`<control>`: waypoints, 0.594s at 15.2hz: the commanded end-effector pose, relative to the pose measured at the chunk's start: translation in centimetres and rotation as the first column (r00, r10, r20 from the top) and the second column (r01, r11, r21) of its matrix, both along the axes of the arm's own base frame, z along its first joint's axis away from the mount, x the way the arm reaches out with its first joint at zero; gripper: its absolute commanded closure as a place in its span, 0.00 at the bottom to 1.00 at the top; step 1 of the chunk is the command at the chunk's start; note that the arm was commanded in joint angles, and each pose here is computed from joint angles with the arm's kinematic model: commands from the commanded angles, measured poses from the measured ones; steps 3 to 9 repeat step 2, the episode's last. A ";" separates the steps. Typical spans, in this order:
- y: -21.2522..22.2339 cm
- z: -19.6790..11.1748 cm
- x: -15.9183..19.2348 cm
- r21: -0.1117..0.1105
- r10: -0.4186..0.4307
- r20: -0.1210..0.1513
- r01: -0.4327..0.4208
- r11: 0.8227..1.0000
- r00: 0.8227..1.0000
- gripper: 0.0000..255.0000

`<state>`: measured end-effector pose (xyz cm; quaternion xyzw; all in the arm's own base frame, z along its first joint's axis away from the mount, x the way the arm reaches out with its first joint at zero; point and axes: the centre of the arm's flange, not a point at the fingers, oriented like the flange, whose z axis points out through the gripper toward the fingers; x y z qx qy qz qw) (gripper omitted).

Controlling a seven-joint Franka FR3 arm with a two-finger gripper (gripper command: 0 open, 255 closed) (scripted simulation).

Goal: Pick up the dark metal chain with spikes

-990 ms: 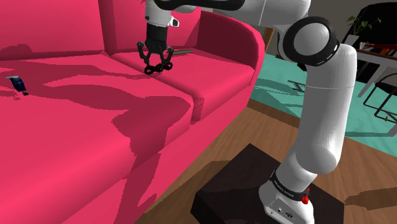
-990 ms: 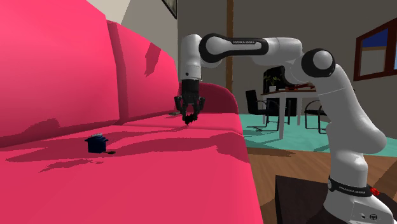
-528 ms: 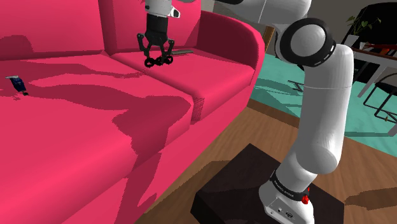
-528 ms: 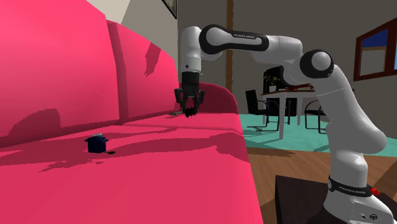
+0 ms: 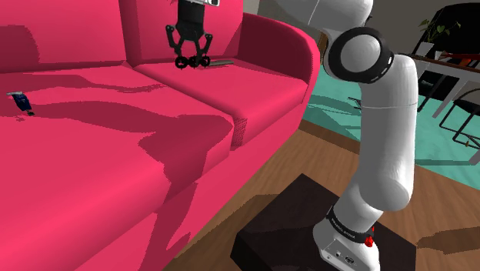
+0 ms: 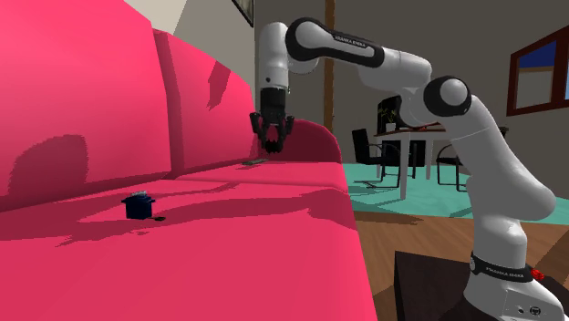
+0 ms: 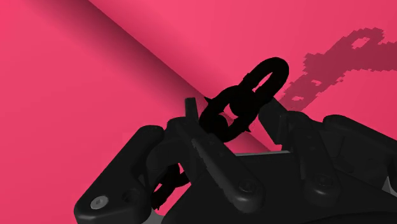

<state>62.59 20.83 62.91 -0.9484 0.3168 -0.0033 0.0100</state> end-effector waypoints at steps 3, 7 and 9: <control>0.1 0.6 0.0 0.000 0.000 -0.001 0.000 1.000 1.000 1.00; 0.1 0.6 0.0 0.000 0.000 -0.001 0.000 1.000 1.000 1.00; 0.1 0.6 0.0 0.000 0.000 -0.001 0.000 1.000 1.000 1.00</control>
